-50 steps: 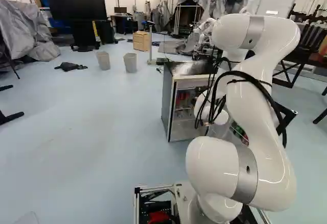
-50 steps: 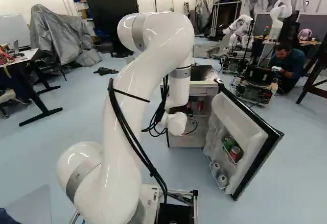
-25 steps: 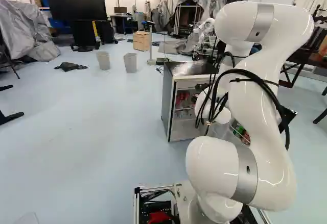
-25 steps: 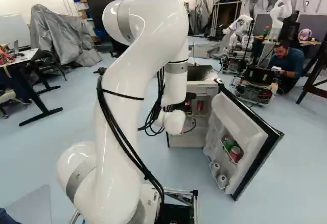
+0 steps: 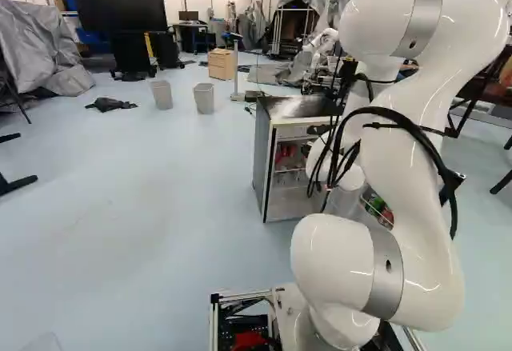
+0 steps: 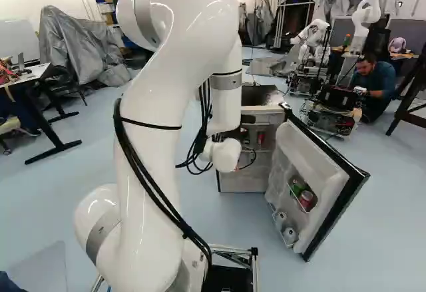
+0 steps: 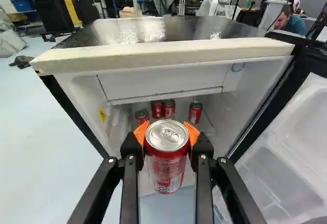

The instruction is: Grab a drink from the fridge

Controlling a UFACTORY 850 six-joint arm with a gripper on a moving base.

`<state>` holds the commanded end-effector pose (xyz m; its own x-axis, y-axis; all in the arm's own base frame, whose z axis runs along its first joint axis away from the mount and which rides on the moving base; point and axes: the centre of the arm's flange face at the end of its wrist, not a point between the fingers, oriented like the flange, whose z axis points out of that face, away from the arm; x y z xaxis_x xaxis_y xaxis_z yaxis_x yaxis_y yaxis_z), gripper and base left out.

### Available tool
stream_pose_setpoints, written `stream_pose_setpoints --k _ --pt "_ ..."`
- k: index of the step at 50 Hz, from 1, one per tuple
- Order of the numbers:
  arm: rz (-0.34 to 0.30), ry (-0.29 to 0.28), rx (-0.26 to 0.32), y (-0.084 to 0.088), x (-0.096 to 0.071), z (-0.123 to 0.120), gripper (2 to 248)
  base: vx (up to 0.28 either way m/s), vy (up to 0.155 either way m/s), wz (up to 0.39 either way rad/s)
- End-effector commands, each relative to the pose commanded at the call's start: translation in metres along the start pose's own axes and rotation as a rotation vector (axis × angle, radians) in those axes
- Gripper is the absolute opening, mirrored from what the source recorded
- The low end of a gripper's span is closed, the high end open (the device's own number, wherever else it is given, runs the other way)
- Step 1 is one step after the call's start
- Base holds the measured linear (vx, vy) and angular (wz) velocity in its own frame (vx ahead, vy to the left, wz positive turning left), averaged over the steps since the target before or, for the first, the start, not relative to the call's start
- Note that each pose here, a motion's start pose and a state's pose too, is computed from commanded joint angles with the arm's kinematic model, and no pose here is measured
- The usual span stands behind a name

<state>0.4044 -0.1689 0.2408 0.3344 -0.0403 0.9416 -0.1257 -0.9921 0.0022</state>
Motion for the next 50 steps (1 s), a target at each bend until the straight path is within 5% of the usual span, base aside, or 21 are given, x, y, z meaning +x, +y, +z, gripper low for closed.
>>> stream_pose_setpoints --k 50 --pt "-0.033 0.038 -0.013 -0.002 0.044 -0.024 100 0.000 0.000 0.000"
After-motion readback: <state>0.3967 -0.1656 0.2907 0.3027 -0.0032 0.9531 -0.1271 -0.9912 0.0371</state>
